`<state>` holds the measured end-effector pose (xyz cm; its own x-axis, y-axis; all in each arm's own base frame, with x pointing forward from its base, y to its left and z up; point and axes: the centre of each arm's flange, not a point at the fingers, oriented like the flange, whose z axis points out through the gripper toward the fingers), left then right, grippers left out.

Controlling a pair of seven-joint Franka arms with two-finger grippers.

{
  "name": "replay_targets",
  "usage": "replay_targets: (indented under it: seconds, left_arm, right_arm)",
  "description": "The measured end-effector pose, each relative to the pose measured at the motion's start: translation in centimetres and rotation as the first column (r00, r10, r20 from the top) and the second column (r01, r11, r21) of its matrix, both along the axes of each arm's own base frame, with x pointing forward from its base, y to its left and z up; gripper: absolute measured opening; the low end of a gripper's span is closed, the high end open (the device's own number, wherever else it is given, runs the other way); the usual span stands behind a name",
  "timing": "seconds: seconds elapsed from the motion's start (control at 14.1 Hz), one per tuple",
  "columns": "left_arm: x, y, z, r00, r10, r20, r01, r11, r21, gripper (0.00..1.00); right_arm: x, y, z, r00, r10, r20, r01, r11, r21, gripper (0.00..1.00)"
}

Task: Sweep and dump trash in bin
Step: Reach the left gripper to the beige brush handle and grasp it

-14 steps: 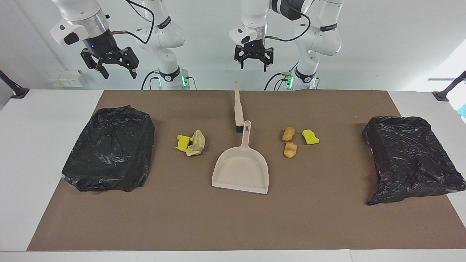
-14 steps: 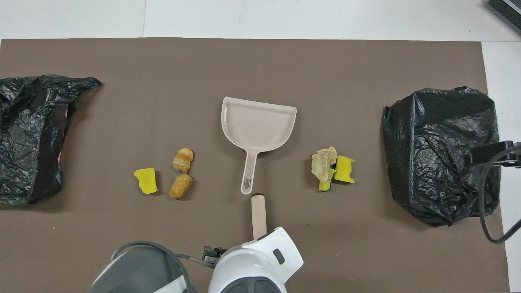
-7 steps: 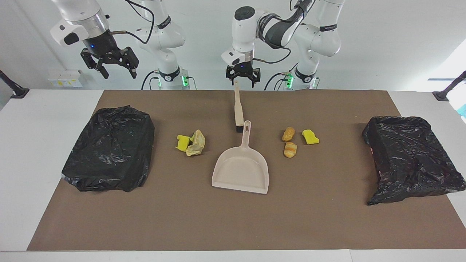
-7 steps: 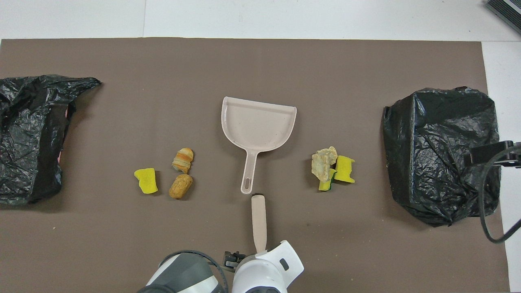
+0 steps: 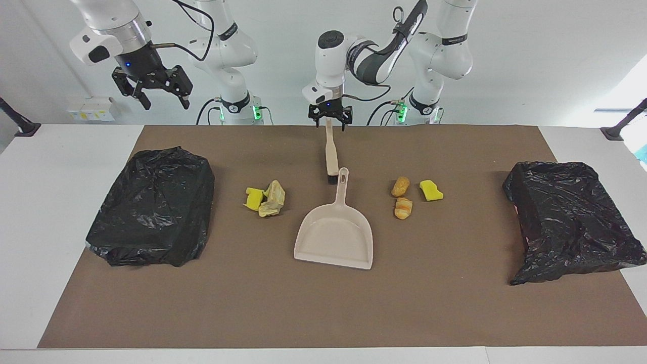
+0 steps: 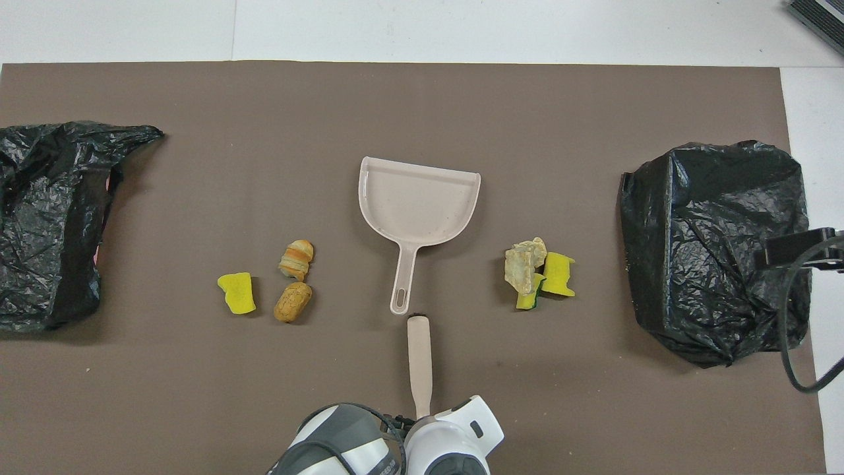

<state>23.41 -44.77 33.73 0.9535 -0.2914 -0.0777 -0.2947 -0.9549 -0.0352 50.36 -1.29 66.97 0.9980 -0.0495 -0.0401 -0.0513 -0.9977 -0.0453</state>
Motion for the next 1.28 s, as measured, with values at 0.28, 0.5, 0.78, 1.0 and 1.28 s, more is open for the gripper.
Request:
replay_targets:
  seconds: [0.28, 0.5, 0.78, 1.0, 1.28]
  left_arm:
    - [0.3, 0.0, -0.6, 1.000, 0.005, -0.006, -0.005, 1.000, 0.007, 0.86]
    - [0.4, -0.1, -0.4, 1.000, 0.006, -0.004, -0.006, 1.000, 0.003, 0.48]
    - [0.8, 0.7, 0.4, 1.000, 0.027, -0.015, -0.026, 0.999, 0.031, 0.26]
    - [0.9, 3.3, 2.3, 0.995, 0.073, -0.062, -0.064, 0.988, 0.137, 0.26]
    - [4.2, 7.4, 4.7, 0.977, 0.199, -0.072, -0.183, 0.966, 0.183, 0.26]
  right_arm:
    - [0.0, -0.2, -0.1, 0.999, 0.032, -0.001, -0.032, 0.999, -0.027, 1.00]
    - [0.0, -0.3, -0.1, 0.999, 0.050, -0.002, -0.050, 0.998, -0.039, 1.00]
    - [0.0, -0.3, -0.1, 0.999, 0.054, -0.002, -0.054, 0.998, -0.040, 1.00]
    - [0.0, -0.3, -0.1, 0.999, 0.054, -0.002, -0.054, 0.998, -0.041, 1.00]
    - [0.0, -0.3, -0.2, 0.999, 0.054, -0.004, -0.054, 0.998, -0.041, 1.00]
